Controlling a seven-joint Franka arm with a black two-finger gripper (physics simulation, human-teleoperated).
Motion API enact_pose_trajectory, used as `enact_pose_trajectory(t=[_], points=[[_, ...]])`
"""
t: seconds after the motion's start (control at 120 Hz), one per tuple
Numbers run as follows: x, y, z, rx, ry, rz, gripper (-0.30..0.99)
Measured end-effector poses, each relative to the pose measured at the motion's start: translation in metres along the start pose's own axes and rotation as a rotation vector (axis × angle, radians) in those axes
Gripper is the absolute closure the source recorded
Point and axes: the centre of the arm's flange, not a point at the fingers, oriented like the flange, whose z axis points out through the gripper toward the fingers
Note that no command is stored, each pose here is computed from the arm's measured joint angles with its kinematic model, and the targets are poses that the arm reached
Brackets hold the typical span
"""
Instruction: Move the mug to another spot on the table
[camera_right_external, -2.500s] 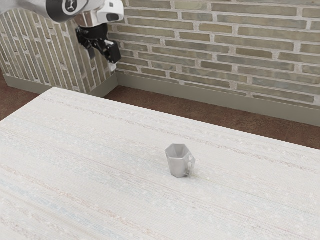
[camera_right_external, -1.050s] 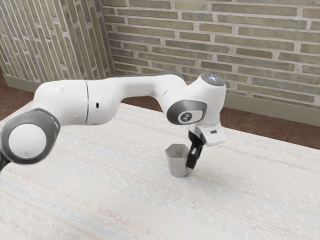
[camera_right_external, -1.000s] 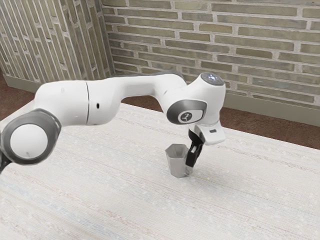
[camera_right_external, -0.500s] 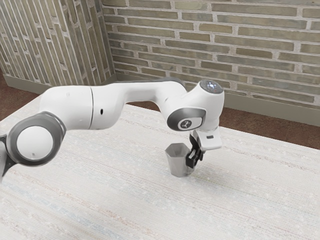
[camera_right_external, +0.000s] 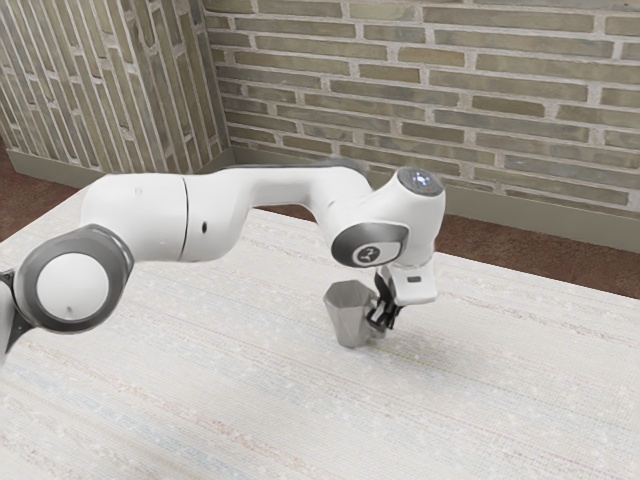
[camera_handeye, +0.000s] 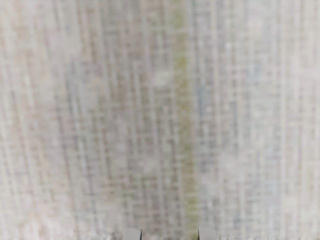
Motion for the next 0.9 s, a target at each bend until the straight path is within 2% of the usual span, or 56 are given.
enact_pose_trajectory(t=[0.217, 0.4, 0.592, 0.792, 0.9], points=[[0.006, 0.008, 0.011, 0.051, -0.126, -0.016, 0.71], [0.0, 0.015, -0.016, 0.077, -0.19, -0.083, 0.72], [-0.039, 0.03, -0.035, -0.005, -0.157, -0.188, 0.72], [-0.096, 0.047, -0.015, -0.074, -0.164, -0.28, 0.72], [-0.113, 0.055, -0.003, -0.096, -0.161, -0.315, 0.72]])
